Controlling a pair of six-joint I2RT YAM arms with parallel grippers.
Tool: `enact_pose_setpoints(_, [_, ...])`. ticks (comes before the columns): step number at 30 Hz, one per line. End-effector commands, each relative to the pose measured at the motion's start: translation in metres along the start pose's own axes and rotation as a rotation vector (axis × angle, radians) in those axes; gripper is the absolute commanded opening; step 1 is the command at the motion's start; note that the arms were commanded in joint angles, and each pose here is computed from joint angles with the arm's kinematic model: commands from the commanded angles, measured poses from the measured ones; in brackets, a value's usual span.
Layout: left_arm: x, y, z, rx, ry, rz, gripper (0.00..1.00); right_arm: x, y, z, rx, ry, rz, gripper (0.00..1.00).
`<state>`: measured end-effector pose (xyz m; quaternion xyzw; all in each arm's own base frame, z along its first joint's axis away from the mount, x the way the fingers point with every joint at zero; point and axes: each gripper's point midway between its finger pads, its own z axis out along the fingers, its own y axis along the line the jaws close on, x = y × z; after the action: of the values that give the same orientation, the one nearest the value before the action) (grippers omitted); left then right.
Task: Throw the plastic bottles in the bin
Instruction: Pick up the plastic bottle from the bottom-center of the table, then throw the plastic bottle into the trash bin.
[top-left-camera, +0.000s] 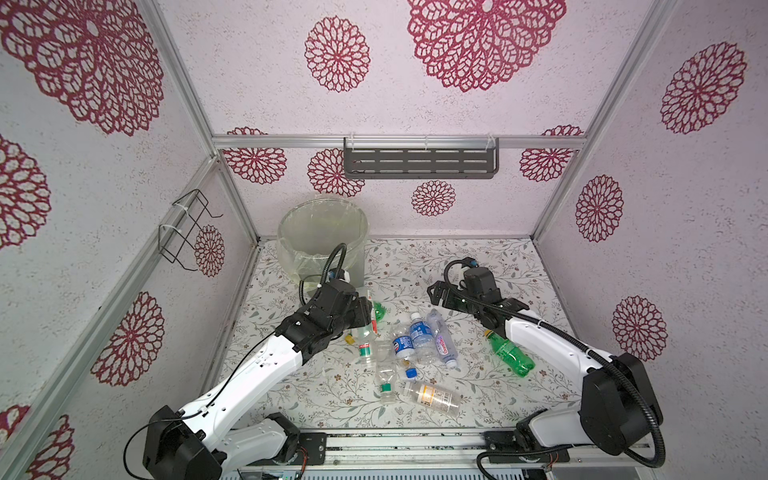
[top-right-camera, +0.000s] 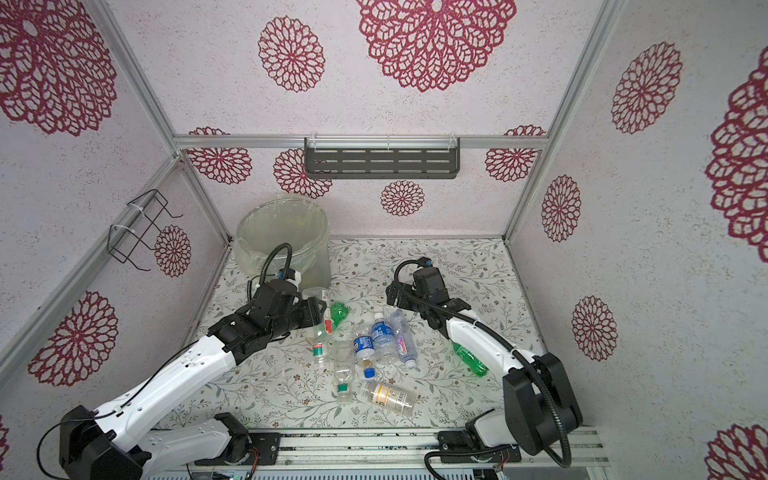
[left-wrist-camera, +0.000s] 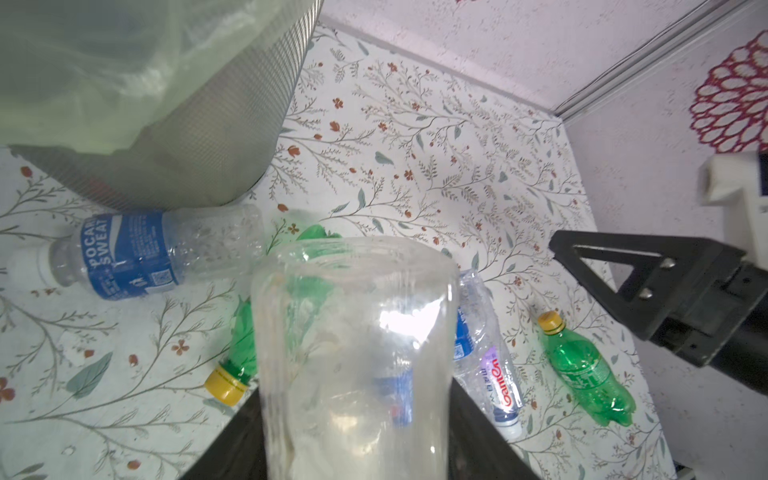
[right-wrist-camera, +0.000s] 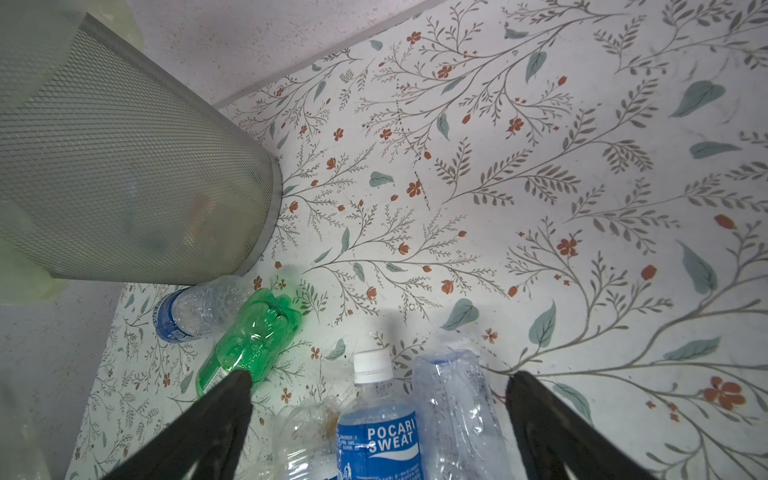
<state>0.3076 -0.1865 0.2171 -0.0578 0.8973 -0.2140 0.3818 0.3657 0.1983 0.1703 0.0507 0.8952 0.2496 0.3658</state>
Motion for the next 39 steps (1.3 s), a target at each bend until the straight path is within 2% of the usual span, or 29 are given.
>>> enact_pose_setpoints(1, [-0.035,-0.024,-0.006,0.085,-0.095,-0.009,0.59,-0.010,0.002,-0.007,-0.006,-0.036,0.021,0.99])
enact_pose_setpoints(10, [-0.080,-0.054,-0.014,0.141,-0.175,0.037,0.58,-0.007,-0.003,-0.011,0.003,-0.042,0.028,0.99])
enact_pose_setpoints(18, [-0.129,-0.069,-0.041,0.170,-0.282,0.066,0.58,-0.007,-0.004,-0.013,0.005,-0.047,0.030,0.99])
enact_pose_setpoints(28, [-0.159,-0.028,-0.103,0.084,-0.415,0.026,0.58,-0.008,-0.009,-0.013,0.017,-0.050,0.031,0.99])
enact_pose_setpoints(34, [-0.153,-0.002,-0.146,0.019,-0.479,-0.011,0.57,-0.009,-0.010,-0.010,0.017,-0.047,0.037,0.99])
enact_pose_setpoints(39, [-0.142,0.016,-0.164,-0.026,-0.491,-0.054,0.57,-0.010,-0.009,-0.005,0.011,-0.041,0.044,0.99])
